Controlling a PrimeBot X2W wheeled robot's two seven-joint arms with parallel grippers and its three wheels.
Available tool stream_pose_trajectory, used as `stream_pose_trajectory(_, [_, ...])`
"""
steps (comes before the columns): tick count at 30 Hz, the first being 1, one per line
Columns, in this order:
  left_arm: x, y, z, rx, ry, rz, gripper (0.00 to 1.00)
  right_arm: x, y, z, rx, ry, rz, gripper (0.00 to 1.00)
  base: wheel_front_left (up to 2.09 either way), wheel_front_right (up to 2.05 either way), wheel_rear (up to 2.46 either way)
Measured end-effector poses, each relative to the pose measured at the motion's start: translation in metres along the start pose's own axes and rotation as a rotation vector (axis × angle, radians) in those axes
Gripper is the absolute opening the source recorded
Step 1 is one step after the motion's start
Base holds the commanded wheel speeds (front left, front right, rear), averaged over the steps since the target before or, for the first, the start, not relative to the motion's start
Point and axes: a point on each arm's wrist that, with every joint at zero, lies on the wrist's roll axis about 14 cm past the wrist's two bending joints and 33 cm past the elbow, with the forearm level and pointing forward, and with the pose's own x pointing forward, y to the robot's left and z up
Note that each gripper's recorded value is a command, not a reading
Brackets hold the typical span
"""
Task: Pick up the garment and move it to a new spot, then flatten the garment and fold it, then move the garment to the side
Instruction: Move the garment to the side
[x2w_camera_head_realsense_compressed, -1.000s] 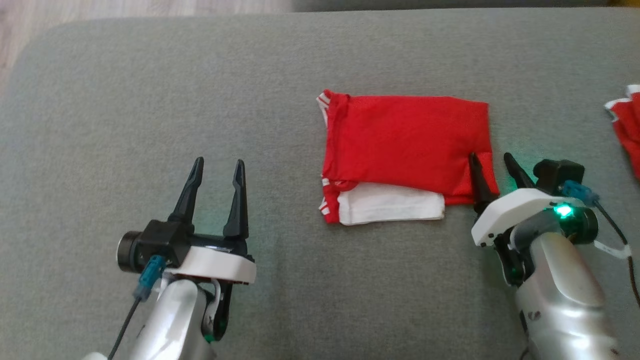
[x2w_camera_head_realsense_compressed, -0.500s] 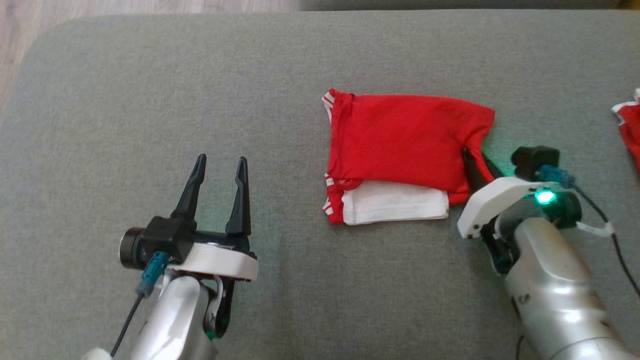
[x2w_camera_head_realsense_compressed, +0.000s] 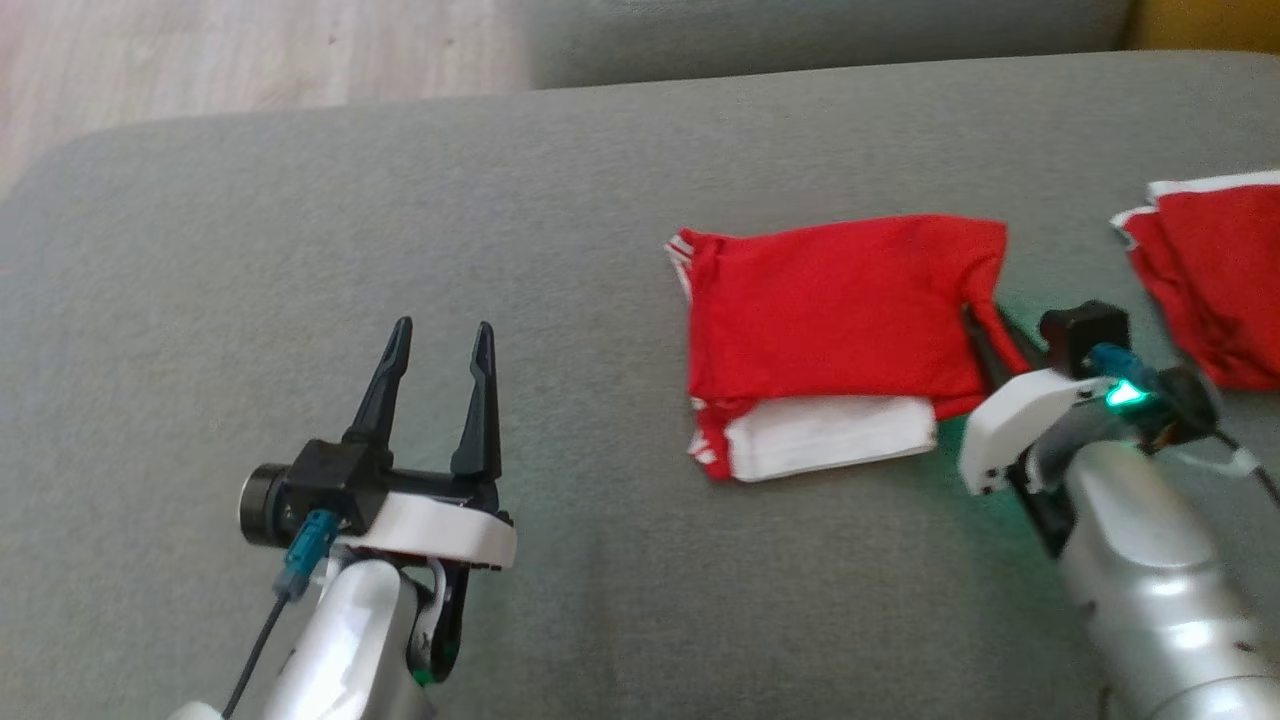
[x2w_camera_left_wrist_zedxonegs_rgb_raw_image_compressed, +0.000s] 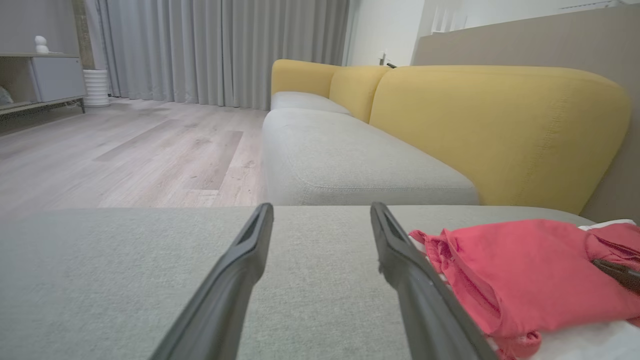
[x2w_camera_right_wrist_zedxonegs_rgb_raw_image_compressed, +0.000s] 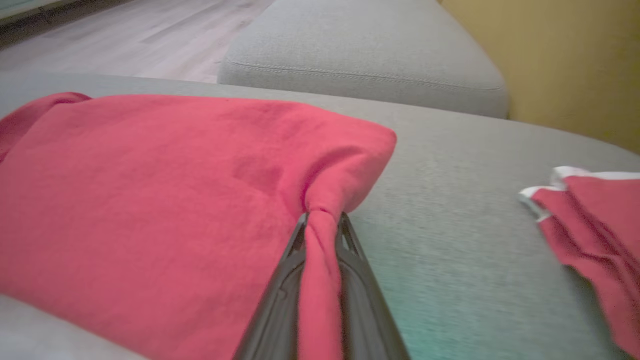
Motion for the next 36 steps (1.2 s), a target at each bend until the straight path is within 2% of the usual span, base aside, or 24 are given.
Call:
stream_pose_trajectory(7, [0.010, -0.024, 0.003, -0.006, -0.013, -0.063, 1.00, -0.025, -0.065, 0.012, -0.171, -0.003, -0.098, 0.00, 0.00, 0.00, 0.00])
stream_pose_trajectory(13, [0.019, -0.031, -0.013, -0.019, 0.025, -0.089, 1.00, -0.046, -0.141, 0.011, -0.300, 0.075, -0.220, 0.00, 0.00, 0.00, 0.00])
stream_pose_trajectory(14, [0.023, -0.032, -0.019, -0.017, 0.038, -0.094, 1.00, -0.051, -0.164, 0.013, -0.322, 0.098, -0.263, 0.00, 0.00, 0.00, 0.00])
stream_pose_trajectory(19, [0.034, -0.030, -0.030, -0.016, 0.058, -0.096, 1.00, -0.057, -0.217, 0.024, -0.339, 0.125, -0.376, 0.00, 0.00, 0.00, 0.00])
stream_pose_trajectory(27, [0.043, -0.012, -0.047, -0.016, 0.093, -0.062, 1.00, -0.057, -0.266, 0.004, -0.357, 0.244, -0.481, 0.00, 0.00, 0.00, 0.00])
stream_pose_trajectory(31, [0.045, -0.005, -0.049, -0.016, 0.095, -0.049, 1.00, -0.050, -0.271, 0.003, -0.355, 0.252, -0.497, 0.00, 0.00, 0.00, 0.00])
stream_pose_trajectory(32, [0.045, -0.003, -0.049, -0.016, 0.096, -0.046, 1.00, -0.050, -0.272, 0.004, -0.355, 0.251, -0.502, 0.35, 0.00, 0.00, 0.00])
stream_pose_trajectory(33, [0.045, -0.002, -0.049, -0.016, 0.095, -0.043, 1.00, -0.051, -0.273, 0.004, -0.350, 0.249, -0.510, 1.00, 0.00, 0.00, 0.00])
stream_pose_trajectory(36, [0.045, -0.003, -0.046, -0.015, 0.088, -0.042, 1.00, -0.056, -0.275, 0.006, -0.337, 0.242, -0.530, 1.00, 0.00, 0.00, 0.00])
